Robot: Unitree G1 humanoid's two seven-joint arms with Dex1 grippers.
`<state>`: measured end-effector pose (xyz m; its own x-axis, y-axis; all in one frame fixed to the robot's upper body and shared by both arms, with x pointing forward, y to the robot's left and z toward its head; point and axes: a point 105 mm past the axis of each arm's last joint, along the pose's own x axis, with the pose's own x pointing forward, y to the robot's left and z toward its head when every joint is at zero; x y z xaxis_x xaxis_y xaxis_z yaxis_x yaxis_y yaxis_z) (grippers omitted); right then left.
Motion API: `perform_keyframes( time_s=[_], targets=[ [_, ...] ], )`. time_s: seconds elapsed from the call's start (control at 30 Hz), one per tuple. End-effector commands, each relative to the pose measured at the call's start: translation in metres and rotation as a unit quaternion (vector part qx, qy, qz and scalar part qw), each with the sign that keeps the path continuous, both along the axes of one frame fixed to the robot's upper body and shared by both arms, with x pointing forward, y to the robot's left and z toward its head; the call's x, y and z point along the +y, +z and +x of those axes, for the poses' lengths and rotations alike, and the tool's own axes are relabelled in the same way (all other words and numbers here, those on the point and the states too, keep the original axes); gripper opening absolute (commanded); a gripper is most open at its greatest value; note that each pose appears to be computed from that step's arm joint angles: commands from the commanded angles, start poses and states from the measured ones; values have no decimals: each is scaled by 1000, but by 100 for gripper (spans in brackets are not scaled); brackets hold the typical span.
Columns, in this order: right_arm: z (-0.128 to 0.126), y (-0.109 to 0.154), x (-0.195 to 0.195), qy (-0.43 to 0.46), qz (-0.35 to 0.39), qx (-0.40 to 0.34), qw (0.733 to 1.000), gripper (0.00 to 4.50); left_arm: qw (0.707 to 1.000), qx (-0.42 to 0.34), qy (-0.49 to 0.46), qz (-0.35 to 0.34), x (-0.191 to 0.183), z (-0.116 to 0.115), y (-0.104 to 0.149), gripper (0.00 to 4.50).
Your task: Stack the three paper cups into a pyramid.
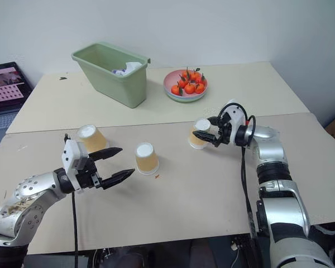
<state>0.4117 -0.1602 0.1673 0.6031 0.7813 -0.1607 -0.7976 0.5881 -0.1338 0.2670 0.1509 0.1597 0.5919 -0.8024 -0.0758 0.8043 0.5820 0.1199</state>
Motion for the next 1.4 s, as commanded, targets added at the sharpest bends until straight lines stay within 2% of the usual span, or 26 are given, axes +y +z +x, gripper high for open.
perform_keyframes(
  time_s=[0.03,0.07,0.17,0.2,0.4,0.6,0.77,1.17,1.3,1.37,1.4],
  targets=[
    [3,16,6,16,0,-32,999,398,999,-37,9,-1,2,-4,15,450],
    [4,16,6,18,0,-33,999,379,999,-37,11,-1,2,-4,15,450],
    [4,17,4,17,1,-35,999,278,999,-39,21,-2,5,-5,16,450],
    [5,17,3,14,0,-36,999,278,999,-39,23,-2,5,-6,16,450],
    [-15,25,4,77,24,-15,997,278,997,-41,64,-16,15,-10,17,450],
    [-47,22,39,186,21,15,982,278,996,-38,74,-16,14,-17,13,450],
    [-58,12,67,242,-2,26,970,278,996,-40,82,-20,13,-18,12,450],
    [-60,-5,89,281,-40,29,958,278,994,-45,96,-24,14,-21,15,450],
    [-55,-8,94,266,-39,13,963,278,994,-49,100,-25,15,-19,18,450],
    [-46,-6,93,239,-29,10,971,377,993,-49,99,-27,14,-18,18,450],
    [-43,-5,92,230,-26,6,973,397,993,-49,99,-28,13,-18,18,450]
  ],
)
